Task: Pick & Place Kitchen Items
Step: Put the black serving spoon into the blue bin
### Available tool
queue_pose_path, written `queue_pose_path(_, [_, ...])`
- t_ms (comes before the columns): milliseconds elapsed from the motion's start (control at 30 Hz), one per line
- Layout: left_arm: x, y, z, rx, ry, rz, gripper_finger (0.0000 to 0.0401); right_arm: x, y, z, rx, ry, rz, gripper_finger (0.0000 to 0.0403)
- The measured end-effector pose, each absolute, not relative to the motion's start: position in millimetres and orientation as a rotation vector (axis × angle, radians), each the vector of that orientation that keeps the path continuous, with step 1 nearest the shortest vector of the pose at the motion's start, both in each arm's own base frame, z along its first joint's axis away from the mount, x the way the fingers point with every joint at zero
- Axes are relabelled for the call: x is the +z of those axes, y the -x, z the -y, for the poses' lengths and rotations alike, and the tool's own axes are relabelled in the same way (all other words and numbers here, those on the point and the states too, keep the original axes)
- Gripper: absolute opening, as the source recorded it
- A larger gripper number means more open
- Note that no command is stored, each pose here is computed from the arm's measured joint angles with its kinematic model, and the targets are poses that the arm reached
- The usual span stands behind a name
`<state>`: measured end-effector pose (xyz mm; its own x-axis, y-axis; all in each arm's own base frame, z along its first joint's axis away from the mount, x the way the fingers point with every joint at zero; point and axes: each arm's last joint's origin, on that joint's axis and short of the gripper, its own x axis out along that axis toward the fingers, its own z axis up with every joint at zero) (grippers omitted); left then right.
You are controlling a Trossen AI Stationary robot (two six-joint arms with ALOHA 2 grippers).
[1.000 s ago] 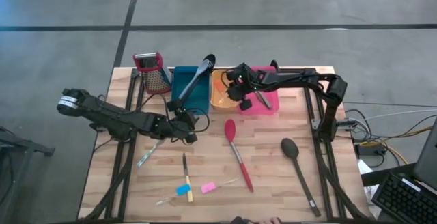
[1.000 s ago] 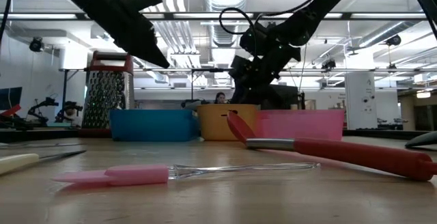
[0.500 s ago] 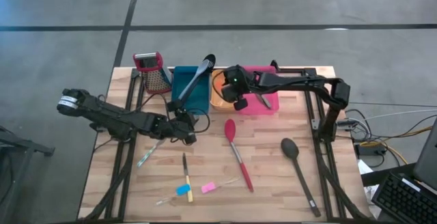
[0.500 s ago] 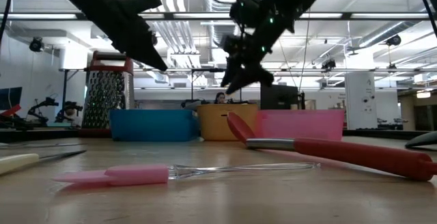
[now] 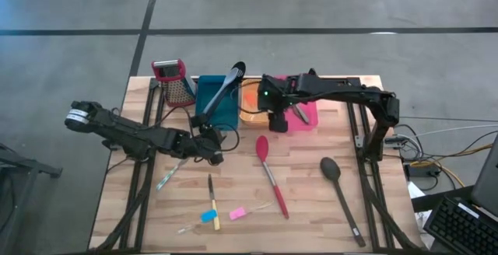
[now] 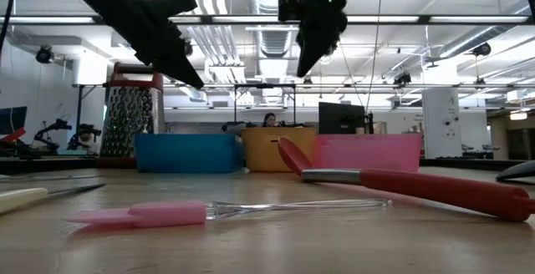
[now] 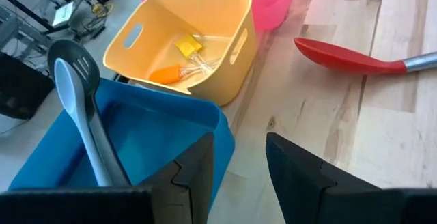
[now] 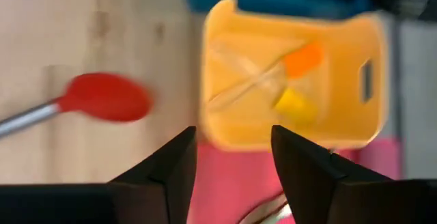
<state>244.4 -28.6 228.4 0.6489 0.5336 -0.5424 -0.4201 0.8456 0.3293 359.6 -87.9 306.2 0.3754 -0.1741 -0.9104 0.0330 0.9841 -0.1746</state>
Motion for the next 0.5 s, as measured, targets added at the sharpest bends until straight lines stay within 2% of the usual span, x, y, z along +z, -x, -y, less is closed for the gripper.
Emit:
queue_pose_path(233, [227, -244, 29, 0.542, -0.172, -0.682, 0.0138, 312, -350, 45, -0.199, -0.069, -1.326, 0.0140])
queue_pose_path(500, [227, -244, 29, 0.537, -0.166, -0.683, 0.0138, 309, -337, -20, -0.187, -0.089, -1.464, 0.0090])
